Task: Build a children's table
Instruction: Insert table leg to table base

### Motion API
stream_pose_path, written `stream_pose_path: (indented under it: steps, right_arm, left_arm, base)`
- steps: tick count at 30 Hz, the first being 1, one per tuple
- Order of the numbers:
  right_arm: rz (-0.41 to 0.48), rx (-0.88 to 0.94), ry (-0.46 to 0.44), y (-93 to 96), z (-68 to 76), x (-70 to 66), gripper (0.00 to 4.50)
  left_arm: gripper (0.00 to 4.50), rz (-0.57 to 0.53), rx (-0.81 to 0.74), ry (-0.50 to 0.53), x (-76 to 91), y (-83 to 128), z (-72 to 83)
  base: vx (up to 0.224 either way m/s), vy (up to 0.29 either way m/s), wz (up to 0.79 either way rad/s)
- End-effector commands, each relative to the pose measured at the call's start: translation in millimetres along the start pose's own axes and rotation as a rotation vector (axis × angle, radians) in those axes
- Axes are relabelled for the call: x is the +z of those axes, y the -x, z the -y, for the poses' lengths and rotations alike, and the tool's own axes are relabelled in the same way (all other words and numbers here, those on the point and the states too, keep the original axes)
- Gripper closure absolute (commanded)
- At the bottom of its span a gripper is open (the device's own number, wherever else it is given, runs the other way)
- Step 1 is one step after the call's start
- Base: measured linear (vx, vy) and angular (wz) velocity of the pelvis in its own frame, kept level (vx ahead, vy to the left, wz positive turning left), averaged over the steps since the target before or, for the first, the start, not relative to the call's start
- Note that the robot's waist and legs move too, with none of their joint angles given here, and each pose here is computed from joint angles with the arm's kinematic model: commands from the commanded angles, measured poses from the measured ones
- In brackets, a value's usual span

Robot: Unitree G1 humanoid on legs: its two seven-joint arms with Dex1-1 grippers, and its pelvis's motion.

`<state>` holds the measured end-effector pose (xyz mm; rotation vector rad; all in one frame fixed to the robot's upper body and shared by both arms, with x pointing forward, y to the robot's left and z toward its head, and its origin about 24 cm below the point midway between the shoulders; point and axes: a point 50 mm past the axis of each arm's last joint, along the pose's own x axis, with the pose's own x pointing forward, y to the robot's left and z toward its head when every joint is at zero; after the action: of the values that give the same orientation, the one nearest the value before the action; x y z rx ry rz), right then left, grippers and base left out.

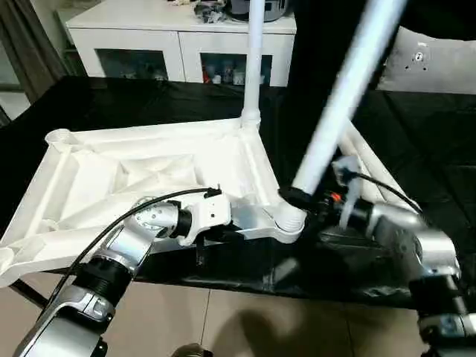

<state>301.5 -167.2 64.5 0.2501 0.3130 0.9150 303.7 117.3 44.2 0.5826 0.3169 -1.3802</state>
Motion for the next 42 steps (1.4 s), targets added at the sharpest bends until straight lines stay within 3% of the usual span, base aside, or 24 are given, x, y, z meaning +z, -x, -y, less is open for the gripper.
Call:
stream_pose_path:
  steps: [1,3,6,12,27,42]
  right_arm:
    - [-0.067,0.016,-0.041,-1.0,-6.3,-25.7,2.62]
    - [-0.067,0.014,-0.019,0.0,-8.6,-28.0,2.62]
    - [-0.141,-0.01,0.087,1.8,-10.5,-34.6,2.62]
    - [-0.231,-0.023,0.189,-1.5,-11.2,-38.3,2.62]
    - [-0.291,0.055,0.162,-11.4,-7.2,-31.3,2.62]
    - [-0.451,0.119,0.325,-11.6,-6.1,-40.1,2.62]
  left_arm:
    - [4.5,0.061,0.005,-0.01,8.5,-5.9,1.8]
    - [4.5,0.062,0.008,-0.009,8.5,-6.1,1.6]
    - [4.5,0.063,0.011,-0.008,8.2,-6.2,1.7]
    - [4.5,0.051,0.008,-0.014,6.7,-6.0,2.3]
    - [4.5,0.011,-0.032,-0.025,3.2,-0.8,1.6]
    - [4.5,-0.004,-0.035,-0.049,4.8,0.0,-0.9]
  base:
    - [0.0,0.0,0.0]
    - [0.0,0.0,0.0]
    - [0.0,0.0,0.0]
    - [0.0,0.0,0.0]
    - [0.0,0.0,0.0]
    - [0.0,0.0,0.0]
